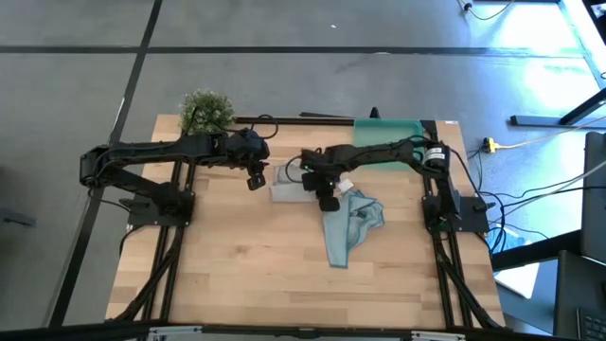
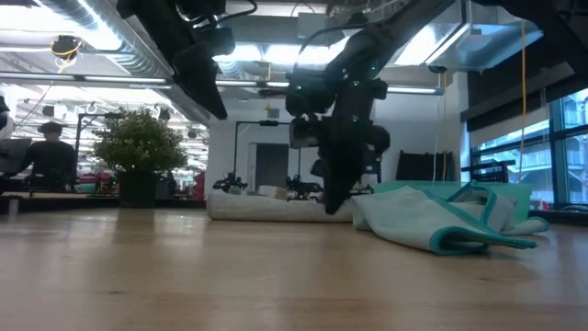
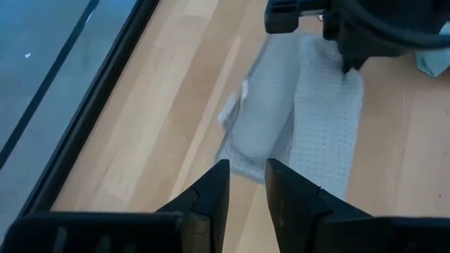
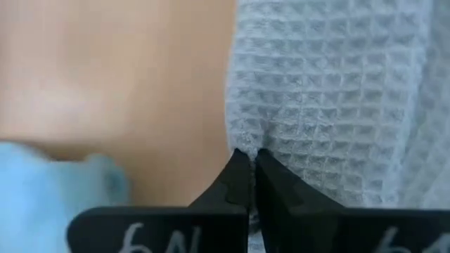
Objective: Roll microfiber towels into tight, uniform cylinder then place into a basket
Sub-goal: Roll the grey microfiber towel
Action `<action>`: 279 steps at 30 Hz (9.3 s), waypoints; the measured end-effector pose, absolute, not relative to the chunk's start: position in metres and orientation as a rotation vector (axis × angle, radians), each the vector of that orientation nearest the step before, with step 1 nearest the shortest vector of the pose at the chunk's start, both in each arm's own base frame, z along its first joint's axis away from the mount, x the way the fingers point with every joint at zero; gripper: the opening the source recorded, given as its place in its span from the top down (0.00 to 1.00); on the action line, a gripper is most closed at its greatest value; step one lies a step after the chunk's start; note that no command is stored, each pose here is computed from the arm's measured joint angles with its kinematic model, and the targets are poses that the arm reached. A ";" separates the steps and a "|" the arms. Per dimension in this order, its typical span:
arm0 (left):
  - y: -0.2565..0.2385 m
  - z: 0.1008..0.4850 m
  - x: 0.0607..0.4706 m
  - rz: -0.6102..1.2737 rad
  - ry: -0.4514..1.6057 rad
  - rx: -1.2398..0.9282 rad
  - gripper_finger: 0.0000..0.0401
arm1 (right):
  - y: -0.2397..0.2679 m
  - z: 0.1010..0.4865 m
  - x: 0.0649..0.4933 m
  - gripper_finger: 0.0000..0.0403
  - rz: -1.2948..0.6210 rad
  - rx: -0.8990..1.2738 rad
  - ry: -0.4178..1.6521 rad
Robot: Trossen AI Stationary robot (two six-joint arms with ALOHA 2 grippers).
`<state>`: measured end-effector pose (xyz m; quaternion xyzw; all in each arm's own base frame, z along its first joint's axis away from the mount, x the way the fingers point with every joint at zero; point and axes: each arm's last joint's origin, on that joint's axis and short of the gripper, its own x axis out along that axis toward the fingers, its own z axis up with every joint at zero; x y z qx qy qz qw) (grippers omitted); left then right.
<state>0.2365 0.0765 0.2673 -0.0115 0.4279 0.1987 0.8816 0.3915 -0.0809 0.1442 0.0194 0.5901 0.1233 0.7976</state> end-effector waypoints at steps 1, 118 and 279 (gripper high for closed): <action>0.076 0.267 0.237 0.414 0.891 -0.024 0.78 | -0.085 0.148 0.392 0.98 0.285 0.077 1.255; 0.108 0.204 0.267 0.270 0.868 0.063 0.78 | -0.097 0.158 0.376 0.98 0.708 0.308 1.133; 0.080 0.122 0.305 0.095 1.036 -0.164 0.78 | -0.198 0.224 0.346 0.66 0.071 0.400 1.198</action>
